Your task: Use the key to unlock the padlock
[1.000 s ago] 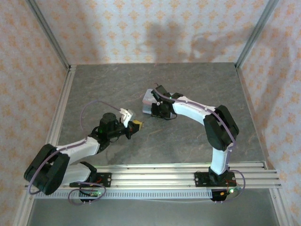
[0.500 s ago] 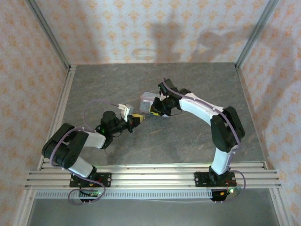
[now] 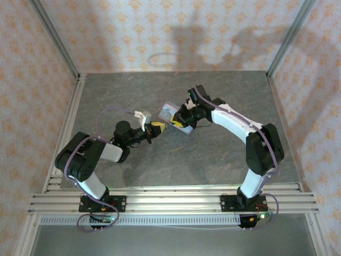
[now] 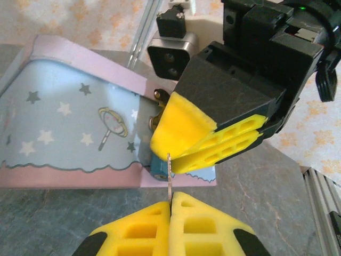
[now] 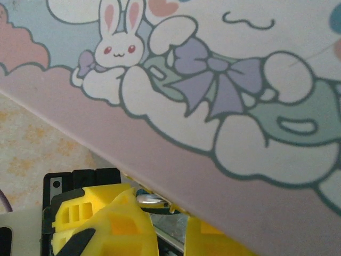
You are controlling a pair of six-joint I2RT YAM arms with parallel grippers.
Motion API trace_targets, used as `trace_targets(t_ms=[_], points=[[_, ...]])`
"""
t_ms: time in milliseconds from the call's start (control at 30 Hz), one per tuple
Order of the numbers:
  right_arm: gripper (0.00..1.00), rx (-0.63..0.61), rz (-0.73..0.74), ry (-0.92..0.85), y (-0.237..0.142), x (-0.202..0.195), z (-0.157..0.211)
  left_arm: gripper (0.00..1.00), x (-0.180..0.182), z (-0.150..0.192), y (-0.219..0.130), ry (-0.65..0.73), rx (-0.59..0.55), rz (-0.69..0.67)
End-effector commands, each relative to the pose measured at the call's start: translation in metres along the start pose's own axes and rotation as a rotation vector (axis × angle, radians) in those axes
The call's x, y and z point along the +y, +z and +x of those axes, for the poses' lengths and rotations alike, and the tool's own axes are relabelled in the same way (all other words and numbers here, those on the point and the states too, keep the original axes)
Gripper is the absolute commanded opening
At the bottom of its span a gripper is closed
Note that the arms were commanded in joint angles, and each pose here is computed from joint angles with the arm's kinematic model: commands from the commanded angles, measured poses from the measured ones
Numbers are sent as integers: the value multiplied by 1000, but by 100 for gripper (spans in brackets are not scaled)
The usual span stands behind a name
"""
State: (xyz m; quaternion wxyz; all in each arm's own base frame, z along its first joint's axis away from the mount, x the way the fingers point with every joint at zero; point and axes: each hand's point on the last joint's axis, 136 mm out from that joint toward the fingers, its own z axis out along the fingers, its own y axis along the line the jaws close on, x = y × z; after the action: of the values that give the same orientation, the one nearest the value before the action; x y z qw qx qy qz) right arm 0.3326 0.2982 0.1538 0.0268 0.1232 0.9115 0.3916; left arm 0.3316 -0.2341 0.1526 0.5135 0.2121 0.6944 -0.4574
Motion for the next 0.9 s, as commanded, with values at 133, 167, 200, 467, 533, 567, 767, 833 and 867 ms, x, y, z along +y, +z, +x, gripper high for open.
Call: trace_targets(t_ms=[133,167,200,467,533,567,767,833,867], points=[[0,-7,-117,-17,-16,27,-2,0,-6,-6,4,26,-18,58],[0,-9,-118,-16,-16,27,-2,0,-6,-5,4,24,-16,57],[0,-8,-116,-15,-15,26,-2,0,-5,-3,5,22,-13,58],[0,-11,-123,-2,-18,25,-4,0,-2,-1,9,22,-4,61],[0,-8,-125,0,-18,24,-3,0,1,-1,10,30,-5,54],[0,-8,-129,0,-19,26,-3,0,1,-1,11,33,-6,53],[0,0,-144,5,-19,29,-3,0,1,1,15,48,8,55],[0,1,-146,6,-19,29,-3,0,1,4,17,51,21,55],[0,1,-146,5,-19,29,-3,0,0,6,17,50,23,58]])
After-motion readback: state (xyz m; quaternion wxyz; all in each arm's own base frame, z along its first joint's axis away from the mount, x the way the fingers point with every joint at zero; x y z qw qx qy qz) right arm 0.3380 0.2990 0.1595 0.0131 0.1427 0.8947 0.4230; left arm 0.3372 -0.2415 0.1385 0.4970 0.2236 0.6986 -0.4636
